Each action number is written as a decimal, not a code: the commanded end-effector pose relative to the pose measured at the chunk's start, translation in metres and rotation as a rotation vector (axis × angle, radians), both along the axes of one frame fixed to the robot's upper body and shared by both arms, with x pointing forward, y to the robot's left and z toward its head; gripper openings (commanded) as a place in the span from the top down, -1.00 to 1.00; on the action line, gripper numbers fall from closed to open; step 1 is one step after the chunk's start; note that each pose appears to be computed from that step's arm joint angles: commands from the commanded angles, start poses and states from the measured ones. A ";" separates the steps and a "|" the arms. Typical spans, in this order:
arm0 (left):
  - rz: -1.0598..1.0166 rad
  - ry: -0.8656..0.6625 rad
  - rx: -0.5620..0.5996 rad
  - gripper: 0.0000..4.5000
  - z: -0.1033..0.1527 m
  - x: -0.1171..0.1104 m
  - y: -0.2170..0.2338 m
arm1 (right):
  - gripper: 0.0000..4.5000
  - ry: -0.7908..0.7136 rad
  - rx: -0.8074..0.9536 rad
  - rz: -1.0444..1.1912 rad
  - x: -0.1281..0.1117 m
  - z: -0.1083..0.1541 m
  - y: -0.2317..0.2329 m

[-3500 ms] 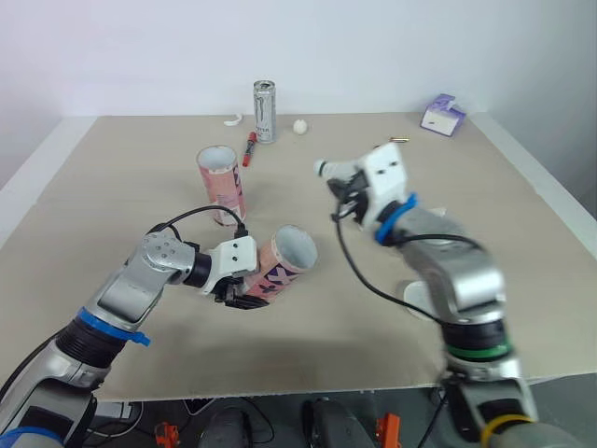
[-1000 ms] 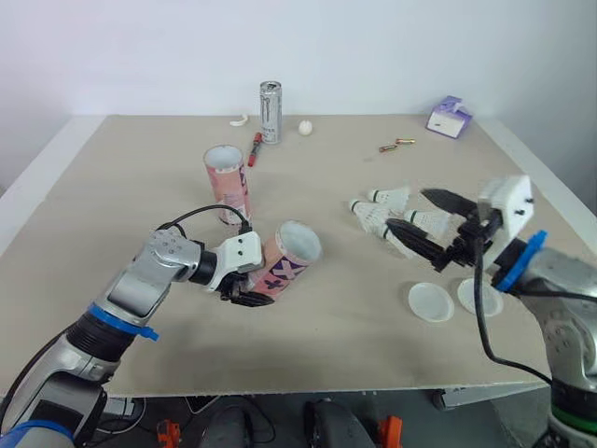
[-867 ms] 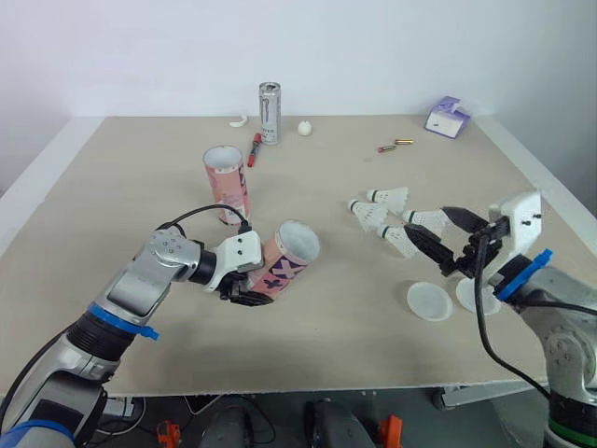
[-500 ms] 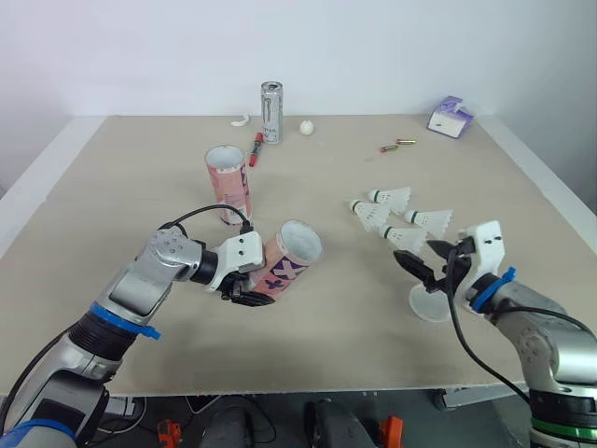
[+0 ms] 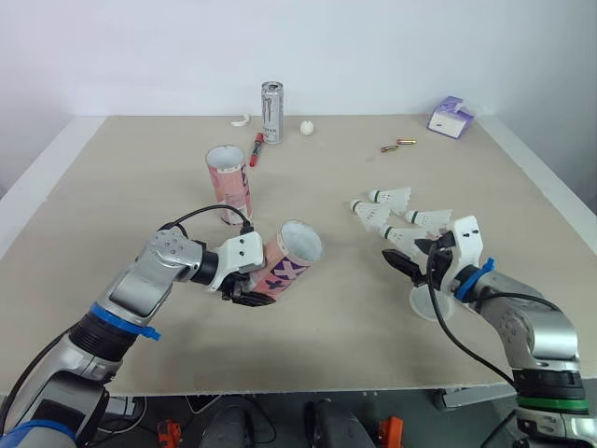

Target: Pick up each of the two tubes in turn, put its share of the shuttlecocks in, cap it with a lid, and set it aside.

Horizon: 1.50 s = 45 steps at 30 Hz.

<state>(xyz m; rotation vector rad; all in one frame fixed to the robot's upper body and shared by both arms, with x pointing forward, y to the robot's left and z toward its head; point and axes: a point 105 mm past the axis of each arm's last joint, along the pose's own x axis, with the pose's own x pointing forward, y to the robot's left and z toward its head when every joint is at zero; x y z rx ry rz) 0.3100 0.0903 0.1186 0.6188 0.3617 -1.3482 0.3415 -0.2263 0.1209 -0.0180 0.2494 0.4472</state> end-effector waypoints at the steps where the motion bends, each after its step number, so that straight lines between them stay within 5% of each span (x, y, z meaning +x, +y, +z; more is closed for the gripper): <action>1: 0.018 0.027 0.038 -0.35 -0.013 -0.002 0.003 | -0.98 -0.048 0.024 -0.012 0.007 0.014 -0.002; 5: 0.021 0.028 0.040 -0.35 -0.013 -0.002 0.004 | -0.98 -0.038 0.097 -0.035 0.015 0.017 -0.004; 8: 0.023 0.028 0.040 -0.35 -0.013 -0.003 0.004 | -0.67 -0.026 0.101 -0.026 0.017 0.016 -0.003; 15: 0.027 0.025 0.037 -0.35 -0.012 -0.004 0.003 | 0.90 -0.005 0.107 -0.039 0.022 0.015 -0.004; 16: 0.027 0.025 0.037 -0.35 -0.012 -0.004 0.002 | 0.98 -0.001 0.104 -0.037 0.021 0.014 -0.004; 24: 0.029 0.027 0.034 -0.35 -0.011 -0.005 0.001 | 0.98 -0.061 0.019 0.005 0.009 0.031 -0.003; 35: 0.016 0.034 0.040 -0.35 -0.007 -0.002 -0.001 | 0.98 -0.465 -0.493 0.528 -0.064 0.153 0.077; 39: 0.005 0.036 0.037 -0.35 -0.006 -0.002 -0.004 | 0.98 -0.610 -0.713 0.802 -0.088 0.150 0.118; 45: 0.000 0.039 0.033 -0.35 -0.007 -0.002 -0.006 | 0.98 -0.692 -0.856 0.920 -0.082 0.144 0.129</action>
